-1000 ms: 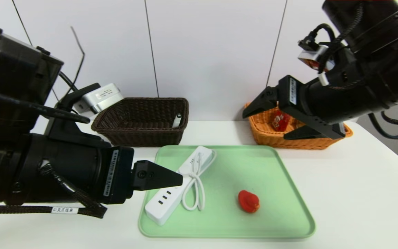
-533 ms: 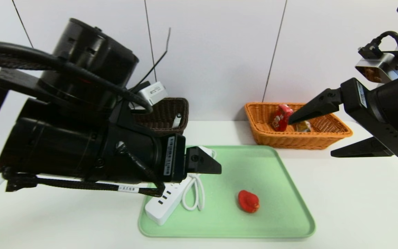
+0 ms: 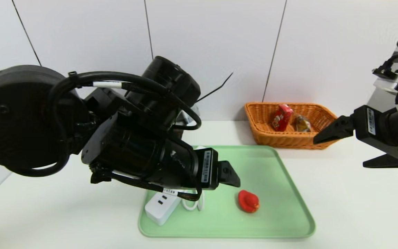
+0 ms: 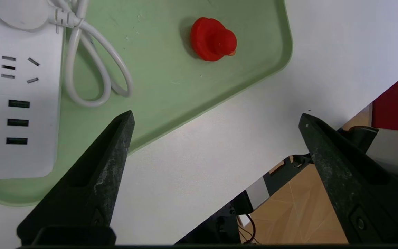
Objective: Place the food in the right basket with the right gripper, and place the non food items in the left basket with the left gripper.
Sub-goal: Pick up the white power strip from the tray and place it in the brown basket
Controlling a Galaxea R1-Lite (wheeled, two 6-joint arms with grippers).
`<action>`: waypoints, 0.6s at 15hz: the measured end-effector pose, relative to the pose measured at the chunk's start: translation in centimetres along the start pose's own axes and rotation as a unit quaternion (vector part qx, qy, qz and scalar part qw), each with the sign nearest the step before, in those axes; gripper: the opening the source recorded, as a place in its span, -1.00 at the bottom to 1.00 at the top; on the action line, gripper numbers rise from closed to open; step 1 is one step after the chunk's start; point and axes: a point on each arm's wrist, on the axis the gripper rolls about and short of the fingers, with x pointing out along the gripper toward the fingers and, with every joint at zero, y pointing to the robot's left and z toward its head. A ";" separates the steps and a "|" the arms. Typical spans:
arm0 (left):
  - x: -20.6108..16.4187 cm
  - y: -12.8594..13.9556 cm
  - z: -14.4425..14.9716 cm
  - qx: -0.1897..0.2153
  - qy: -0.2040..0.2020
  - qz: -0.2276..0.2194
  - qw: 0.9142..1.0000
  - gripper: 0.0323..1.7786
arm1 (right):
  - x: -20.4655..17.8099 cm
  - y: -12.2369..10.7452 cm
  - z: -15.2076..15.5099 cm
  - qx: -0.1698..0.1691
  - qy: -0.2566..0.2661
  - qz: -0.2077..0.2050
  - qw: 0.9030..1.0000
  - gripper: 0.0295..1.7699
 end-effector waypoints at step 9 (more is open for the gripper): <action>2.6 -1.6 1.2 -0.022 0.035 0.055 0.998 0.90 | 2.0 -7.4 -0.3 -0.082 -0.086 -0.135 0.984 0.92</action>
